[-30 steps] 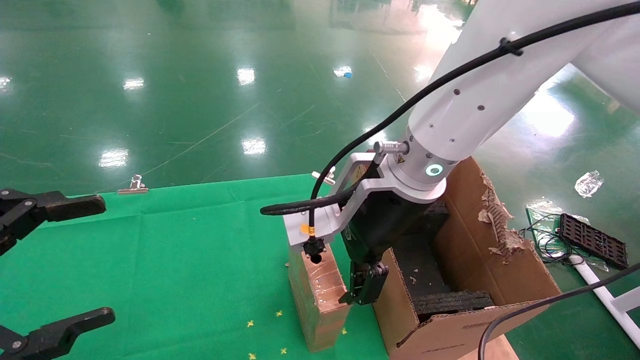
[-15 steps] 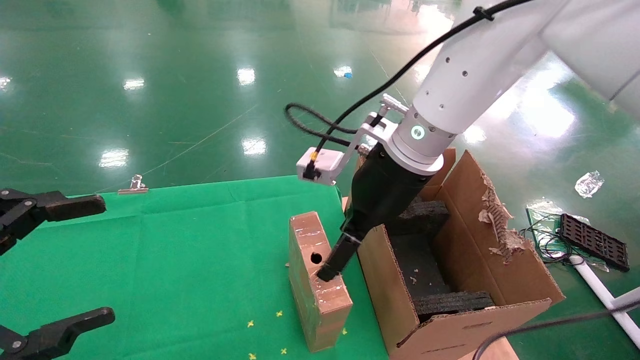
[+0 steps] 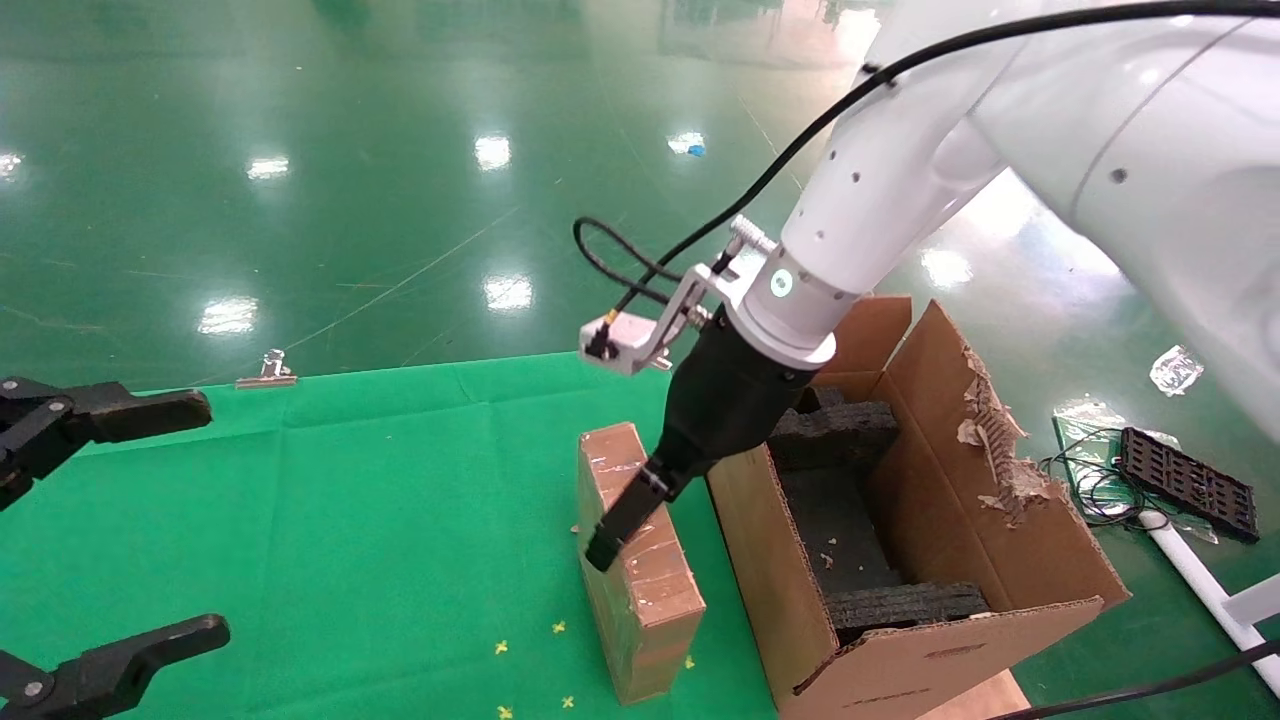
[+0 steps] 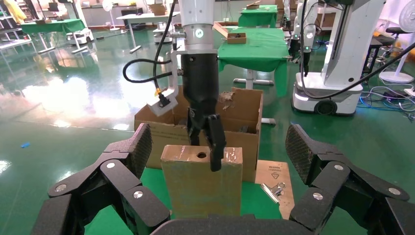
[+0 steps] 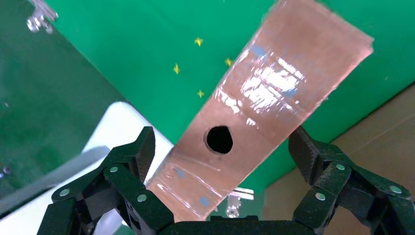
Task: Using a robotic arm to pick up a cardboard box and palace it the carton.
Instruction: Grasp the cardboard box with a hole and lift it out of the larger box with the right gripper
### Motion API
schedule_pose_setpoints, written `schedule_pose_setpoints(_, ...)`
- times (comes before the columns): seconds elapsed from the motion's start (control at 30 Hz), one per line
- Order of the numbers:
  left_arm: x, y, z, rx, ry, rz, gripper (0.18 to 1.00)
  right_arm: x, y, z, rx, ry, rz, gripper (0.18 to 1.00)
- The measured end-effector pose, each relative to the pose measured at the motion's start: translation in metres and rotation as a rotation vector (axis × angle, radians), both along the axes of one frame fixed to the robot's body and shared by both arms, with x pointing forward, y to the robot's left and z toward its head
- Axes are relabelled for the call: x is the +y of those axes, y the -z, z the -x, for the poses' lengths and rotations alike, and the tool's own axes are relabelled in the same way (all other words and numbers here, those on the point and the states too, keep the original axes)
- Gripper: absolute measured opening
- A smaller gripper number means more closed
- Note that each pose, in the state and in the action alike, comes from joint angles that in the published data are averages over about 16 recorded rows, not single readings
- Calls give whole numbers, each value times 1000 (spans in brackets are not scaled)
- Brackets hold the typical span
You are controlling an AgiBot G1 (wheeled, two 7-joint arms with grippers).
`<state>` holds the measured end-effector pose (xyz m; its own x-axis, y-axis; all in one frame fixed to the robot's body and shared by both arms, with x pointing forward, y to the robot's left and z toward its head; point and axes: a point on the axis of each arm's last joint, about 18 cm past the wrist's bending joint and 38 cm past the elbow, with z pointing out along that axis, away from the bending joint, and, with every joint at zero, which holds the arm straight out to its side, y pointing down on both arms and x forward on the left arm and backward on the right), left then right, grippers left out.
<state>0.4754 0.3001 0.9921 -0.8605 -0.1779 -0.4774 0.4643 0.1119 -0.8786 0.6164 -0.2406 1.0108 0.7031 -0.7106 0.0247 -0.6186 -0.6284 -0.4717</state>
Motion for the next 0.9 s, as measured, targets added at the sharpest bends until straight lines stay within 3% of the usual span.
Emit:
schedule_pose_setpoints(0.5,0,0,0,0,0,0,986,-2,10,-2,20,1,78,973)
schedule_pose_setpoints(0.9,0,0,0,0,0,0,885,-6,15,-1,31,5,109,829)
